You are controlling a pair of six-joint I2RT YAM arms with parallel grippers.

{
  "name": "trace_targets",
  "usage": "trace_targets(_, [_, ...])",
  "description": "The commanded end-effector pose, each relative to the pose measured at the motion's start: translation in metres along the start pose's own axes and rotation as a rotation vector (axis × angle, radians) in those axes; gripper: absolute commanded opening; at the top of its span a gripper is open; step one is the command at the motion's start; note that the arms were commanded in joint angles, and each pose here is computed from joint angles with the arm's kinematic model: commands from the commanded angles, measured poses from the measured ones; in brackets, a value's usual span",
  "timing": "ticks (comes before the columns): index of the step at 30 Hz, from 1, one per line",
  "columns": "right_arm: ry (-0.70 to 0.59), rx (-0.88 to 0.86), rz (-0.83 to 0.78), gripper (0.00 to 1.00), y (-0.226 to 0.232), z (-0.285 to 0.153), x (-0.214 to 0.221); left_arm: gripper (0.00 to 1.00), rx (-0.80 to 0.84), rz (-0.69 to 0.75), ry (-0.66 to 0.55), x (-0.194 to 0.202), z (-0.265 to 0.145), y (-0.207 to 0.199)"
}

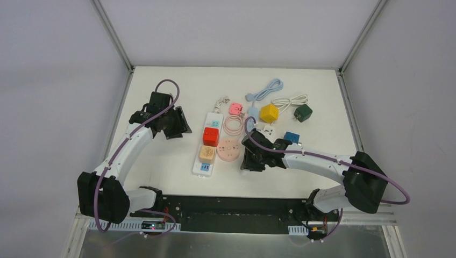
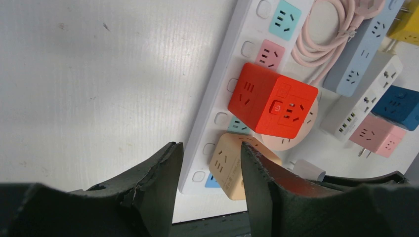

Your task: Pull the plug off the socket

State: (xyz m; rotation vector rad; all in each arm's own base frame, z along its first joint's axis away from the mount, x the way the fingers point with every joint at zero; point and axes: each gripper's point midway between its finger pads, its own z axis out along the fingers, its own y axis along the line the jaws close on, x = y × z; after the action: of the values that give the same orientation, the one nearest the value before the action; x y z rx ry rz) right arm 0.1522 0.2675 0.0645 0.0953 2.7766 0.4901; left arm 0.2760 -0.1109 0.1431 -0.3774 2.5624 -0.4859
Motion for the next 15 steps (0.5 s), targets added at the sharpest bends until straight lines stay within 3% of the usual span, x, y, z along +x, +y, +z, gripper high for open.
trace_targets(1, [-0.04,-0.069,0.051,0.0,0.012,0.0,-0.008,0.49,-0.039,0.011,-0.014,0.0,0.001,0.008])
trace_targets(9, [-0.052,0.014,0.092,0.03,-0.012,0.008,-0.009,0.49,-0.028,0.005,-0.002,0.0,0.003,0.005])
trace_targets(15, [-0.006,0.072,0.069,0.2,-0.024,0.02,-0.001,0.49,-0.005,0.016,0.026,0.004,0.006,0.002])
